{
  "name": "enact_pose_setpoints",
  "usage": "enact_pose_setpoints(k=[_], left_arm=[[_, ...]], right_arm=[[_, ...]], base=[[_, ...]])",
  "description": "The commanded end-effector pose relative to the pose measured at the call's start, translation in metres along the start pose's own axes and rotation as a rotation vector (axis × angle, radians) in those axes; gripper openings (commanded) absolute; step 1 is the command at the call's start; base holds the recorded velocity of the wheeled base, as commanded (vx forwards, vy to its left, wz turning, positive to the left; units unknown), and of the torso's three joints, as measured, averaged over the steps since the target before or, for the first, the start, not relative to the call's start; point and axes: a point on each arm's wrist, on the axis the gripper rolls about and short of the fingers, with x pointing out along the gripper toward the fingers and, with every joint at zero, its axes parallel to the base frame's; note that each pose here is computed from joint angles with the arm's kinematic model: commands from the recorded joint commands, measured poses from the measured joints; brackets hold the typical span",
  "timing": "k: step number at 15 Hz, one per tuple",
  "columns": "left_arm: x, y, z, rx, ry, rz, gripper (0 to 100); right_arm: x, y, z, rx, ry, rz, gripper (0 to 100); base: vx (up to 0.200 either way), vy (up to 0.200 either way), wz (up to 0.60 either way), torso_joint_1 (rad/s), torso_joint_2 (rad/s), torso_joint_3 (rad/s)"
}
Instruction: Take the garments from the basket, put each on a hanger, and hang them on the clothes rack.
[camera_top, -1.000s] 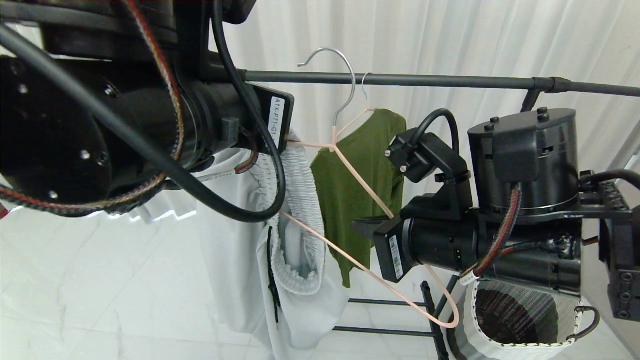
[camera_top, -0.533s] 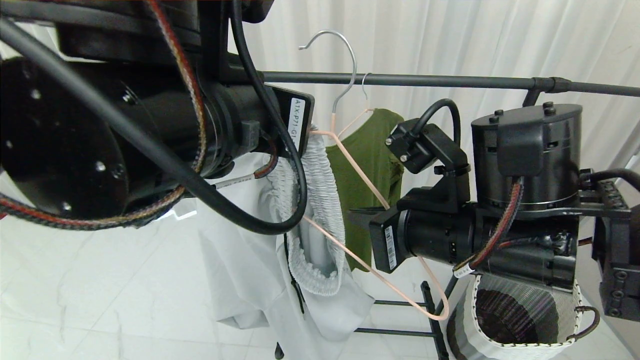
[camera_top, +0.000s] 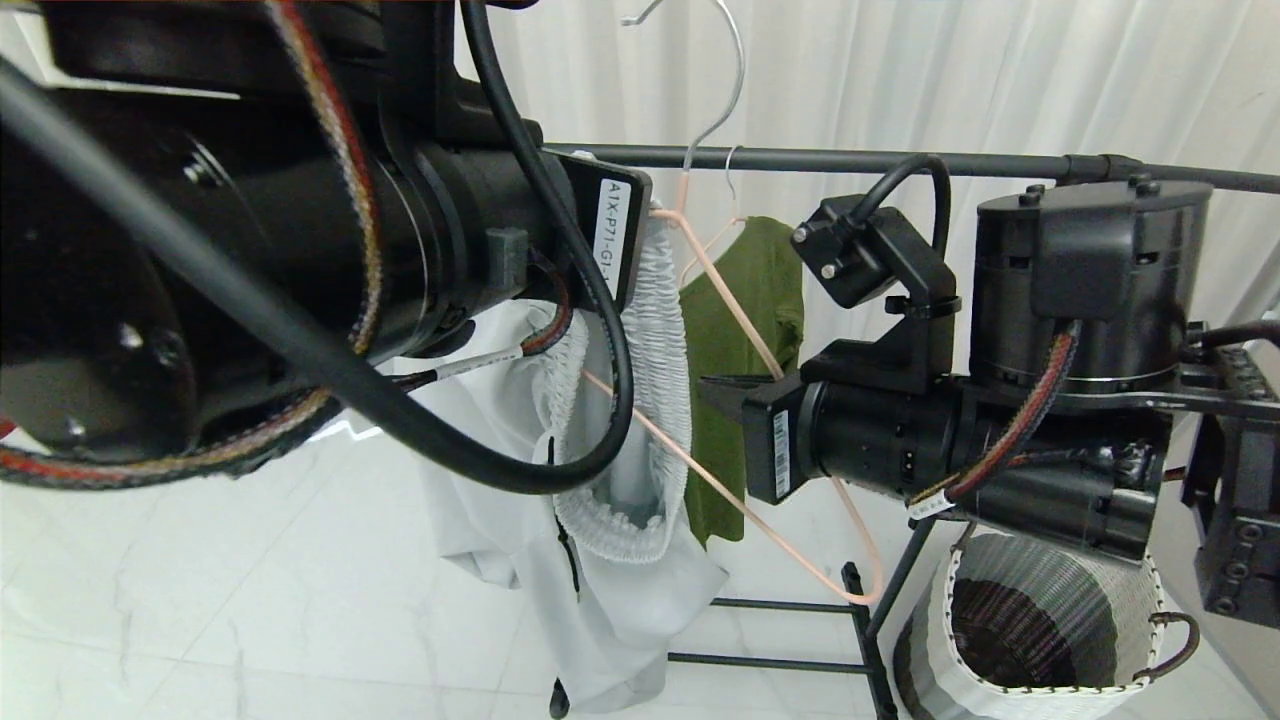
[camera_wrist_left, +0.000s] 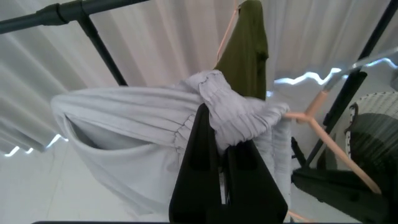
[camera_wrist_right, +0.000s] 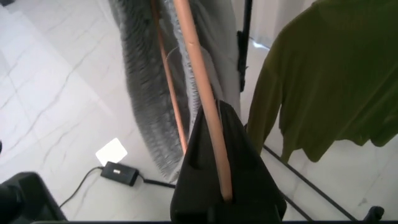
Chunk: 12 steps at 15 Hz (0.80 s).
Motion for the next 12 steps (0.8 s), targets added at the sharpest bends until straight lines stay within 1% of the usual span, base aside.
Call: enact_pose_setpoints(k=[1, 6, 8, 12], left_arm=[[-0.001, -0.001, -0.001, 0.003, 0.001, -0.003, 0], [0.003, -0.003, -0.003, 0.007, 0.012, 0.003, 0], [0.007, 0.000, -0.004, 0.004, 0.018, 0.018, 0], [0.006, 0.001, -0.002, -0.014, -0.001, 0.018, 0]], right_arm=[[-0.001, -0.003, 0.002, 0.005, -0.013, -0.011, 0], [-0.001, -0.005, 0.008, 0.009, -0.073, -0.022, 0], [-0.002, -0.003, 0.010, 0.006, -0.094, -0.016, 0], [-0.003, -0.003, 0.014, 0.003, -0.119, -0.010, 0]], base=[[0.000, 0.000, 0.00, 0.000, 0.00, 0.000], [0.000, 0.000, 0.00, 0.000, 0.00, 0.000], [0.000, 0.000, 0.00, 0.000, 0.00, 0.000], [0.000, 0.000, 0.00, 0.000, 0.00, 0.000]])
